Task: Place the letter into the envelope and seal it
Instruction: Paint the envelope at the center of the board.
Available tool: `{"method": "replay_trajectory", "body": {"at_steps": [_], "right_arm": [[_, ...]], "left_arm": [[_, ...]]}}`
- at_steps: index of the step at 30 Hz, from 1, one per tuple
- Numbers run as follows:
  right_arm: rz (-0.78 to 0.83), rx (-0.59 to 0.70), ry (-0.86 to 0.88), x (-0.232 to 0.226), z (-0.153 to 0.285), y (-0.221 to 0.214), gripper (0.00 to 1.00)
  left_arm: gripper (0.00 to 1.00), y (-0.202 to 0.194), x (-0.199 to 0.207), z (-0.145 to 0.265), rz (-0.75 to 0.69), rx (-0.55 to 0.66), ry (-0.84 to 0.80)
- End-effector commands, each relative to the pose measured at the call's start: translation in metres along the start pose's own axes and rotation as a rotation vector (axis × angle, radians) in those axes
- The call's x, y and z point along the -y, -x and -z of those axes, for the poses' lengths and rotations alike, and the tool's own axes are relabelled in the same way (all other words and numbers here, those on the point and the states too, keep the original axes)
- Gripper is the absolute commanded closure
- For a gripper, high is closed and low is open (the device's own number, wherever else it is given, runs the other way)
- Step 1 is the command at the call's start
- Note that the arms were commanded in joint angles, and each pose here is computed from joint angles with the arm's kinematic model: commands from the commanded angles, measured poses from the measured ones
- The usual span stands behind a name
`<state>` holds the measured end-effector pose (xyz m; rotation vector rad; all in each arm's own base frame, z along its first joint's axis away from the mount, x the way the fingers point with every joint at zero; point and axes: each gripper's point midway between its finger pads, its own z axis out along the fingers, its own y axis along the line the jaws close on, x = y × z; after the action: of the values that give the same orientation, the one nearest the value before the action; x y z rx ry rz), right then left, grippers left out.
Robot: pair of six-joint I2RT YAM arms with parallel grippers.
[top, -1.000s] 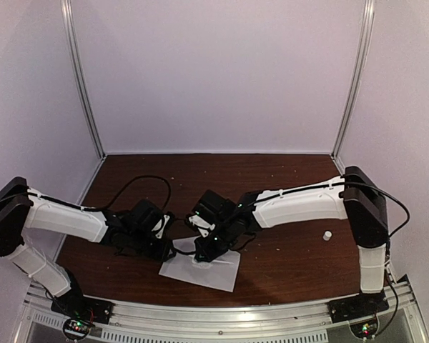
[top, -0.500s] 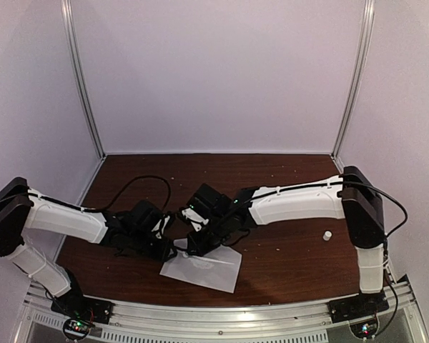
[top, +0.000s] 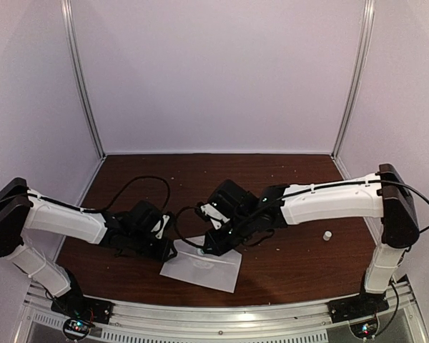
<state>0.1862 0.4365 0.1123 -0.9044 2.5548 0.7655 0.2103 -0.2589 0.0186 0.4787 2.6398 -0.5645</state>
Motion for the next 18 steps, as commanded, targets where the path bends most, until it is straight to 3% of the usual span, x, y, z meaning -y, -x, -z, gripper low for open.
{"method": "replay_trajectory", "body": {"at_steps": [1,18], "right_arm": [[-0.034,-0.053,-0.044,0.014,-0.005,-0.026,1.00],[-0.037,-0.132,-0.032,0.017,-0.025,-0.049,1.00]], "left_arm": [[0.68,-0.022,-0.010,-0.002,0.018,-0.068,0.022],[0.68,-0.022,-0.009,-0.003,0.017,-0.074,0.019]]}}
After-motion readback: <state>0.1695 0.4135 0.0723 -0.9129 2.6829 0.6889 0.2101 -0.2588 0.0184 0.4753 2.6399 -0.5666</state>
